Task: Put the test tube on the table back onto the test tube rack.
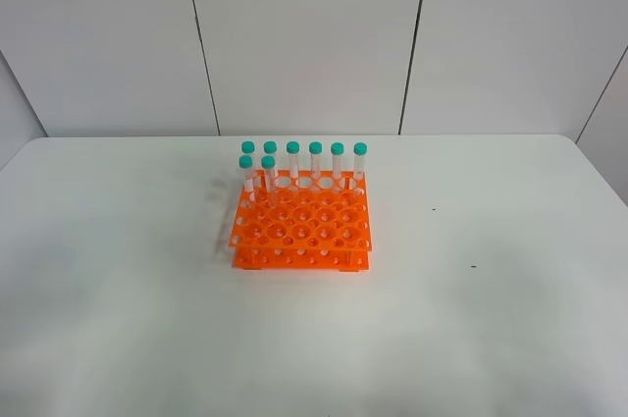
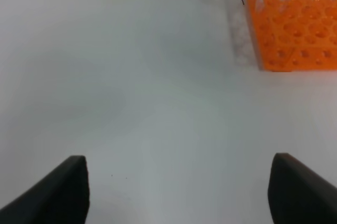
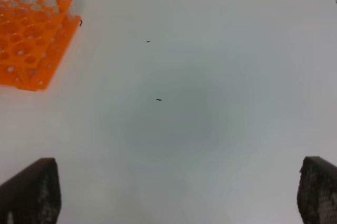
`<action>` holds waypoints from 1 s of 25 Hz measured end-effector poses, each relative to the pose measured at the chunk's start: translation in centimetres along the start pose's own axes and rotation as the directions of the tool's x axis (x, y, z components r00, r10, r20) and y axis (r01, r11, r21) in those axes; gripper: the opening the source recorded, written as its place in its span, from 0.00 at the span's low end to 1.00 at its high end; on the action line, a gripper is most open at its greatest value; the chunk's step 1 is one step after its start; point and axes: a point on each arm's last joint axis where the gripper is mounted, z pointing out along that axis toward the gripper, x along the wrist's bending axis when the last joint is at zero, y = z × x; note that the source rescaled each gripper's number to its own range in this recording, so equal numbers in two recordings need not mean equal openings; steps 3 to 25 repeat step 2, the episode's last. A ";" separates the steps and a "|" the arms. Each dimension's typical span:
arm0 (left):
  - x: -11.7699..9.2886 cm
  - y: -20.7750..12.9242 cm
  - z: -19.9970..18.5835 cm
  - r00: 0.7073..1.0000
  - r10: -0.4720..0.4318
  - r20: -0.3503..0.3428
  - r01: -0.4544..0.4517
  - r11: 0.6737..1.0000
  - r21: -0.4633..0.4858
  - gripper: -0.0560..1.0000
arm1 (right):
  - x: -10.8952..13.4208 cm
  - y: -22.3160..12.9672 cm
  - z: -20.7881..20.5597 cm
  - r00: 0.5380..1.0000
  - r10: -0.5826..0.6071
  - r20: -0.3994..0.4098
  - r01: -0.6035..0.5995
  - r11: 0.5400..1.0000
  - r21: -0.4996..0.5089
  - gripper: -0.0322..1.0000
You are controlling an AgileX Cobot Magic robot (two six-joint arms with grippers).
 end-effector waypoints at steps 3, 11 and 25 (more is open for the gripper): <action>0.0 0.0 0.0 1.000 0.000 0.000 0.000 1.000 -0.001 0.92 | 0.0 0.0 0.0 1.000 0.000 0.000 0.000 1.000 0.000 1.00; 0.0 0.0 0.0 1.000 0.000 0.000 0.000 1.000 -0.001 0.92 | 0.0 0.0 0.0 1.000 0.000 0.000 0.000 1.000 0.000 1.00; 0.0 0.0 0.0 1.000 0.000 0.000 0.000 1.000 -0.001 0.92 | 0.0 0.0 0.0 1.000 0.000 0.000 0.000 1.000 0.000 1.00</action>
